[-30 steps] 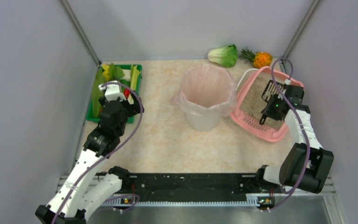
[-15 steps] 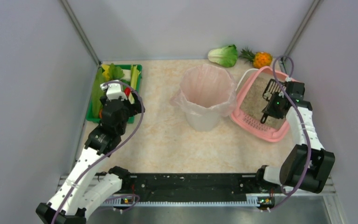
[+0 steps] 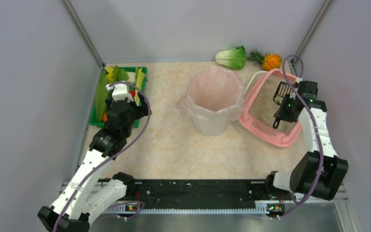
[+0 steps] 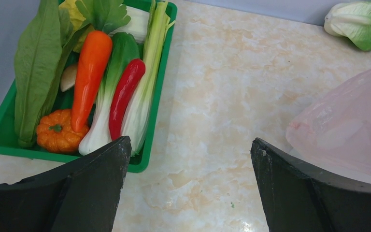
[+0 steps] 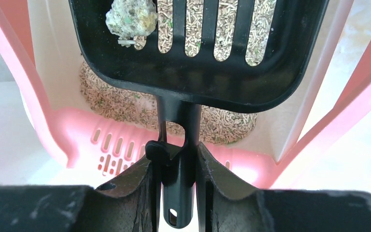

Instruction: Clean the litter box

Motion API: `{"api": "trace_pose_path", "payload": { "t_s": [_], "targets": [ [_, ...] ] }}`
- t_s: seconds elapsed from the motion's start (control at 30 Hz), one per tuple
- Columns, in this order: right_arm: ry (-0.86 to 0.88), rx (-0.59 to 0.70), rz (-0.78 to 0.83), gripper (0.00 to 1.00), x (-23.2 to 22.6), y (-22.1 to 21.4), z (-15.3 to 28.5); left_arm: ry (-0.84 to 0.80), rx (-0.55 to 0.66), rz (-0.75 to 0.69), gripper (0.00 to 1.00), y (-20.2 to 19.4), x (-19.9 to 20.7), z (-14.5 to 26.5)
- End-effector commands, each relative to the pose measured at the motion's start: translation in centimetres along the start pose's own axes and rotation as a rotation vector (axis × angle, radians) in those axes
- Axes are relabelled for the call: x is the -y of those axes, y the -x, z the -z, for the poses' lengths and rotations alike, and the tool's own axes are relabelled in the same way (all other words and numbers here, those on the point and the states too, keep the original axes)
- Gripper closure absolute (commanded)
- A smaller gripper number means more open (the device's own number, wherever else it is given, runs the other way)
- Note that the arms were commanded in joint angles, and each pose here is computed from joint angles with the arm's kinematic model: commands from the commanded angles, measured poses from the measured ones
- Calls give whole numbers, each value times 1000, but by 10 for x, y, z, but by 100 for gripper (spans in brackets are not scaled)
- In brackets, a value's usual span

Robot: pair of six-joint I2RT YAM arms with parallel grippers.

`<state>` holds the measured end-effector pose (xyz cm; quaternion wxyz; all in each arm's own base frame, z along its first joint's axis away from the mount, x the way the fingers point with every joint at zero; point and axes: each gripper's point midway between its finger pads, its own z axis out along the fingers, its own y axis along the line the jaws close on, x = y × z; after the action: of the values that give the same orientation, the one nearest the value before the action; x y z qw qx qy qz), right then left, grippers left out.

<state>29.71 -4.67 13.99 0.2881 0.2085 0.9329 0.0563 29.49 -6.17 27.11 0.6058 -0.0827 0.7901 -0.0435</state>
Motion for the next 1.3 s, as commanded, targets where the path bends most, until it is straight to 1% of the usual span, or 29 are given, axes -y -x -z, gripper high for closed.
{"api": "trace_pose_path", "payload": {
  "t_s": [0.0, 0.07, 0.37, 0.53, 0.7, 0.97, 1.13, 1.27],
  "targets": [
    [-20, 50, 47, 100, -1, 17, 20, -28, 76, 28, 1, 31, 8, 4],
    [29, 54, 42, 100, -11, 20, 24, -29, 80, 26, 1, 33, 8, 5],
    [13, 79, 58, 100, -16, 41, 59, -38, 72, 32, 1, 33, 12, 2],
    [76, 100, 65, 100, -31, 52, 77, -41, 74, 33, 1, 35, 13, 2],
    [78, 89, 90, 100, -43, 58, 92, -44, 69, 32, 1, 33, 14, 1],
    [89, 78, 164, 100, -71, 66, 117, -46, 66, 35, 1, 31, 14, 0],
    [113, 102, 236, 100, -99, 73, 137, -45, 63, 33, 1, 30, 13, 1],
    [155, 104, 307, 100, -125, 70, 149, -46, 58, 36, 1, 27, 13, 1]
  ]
}}
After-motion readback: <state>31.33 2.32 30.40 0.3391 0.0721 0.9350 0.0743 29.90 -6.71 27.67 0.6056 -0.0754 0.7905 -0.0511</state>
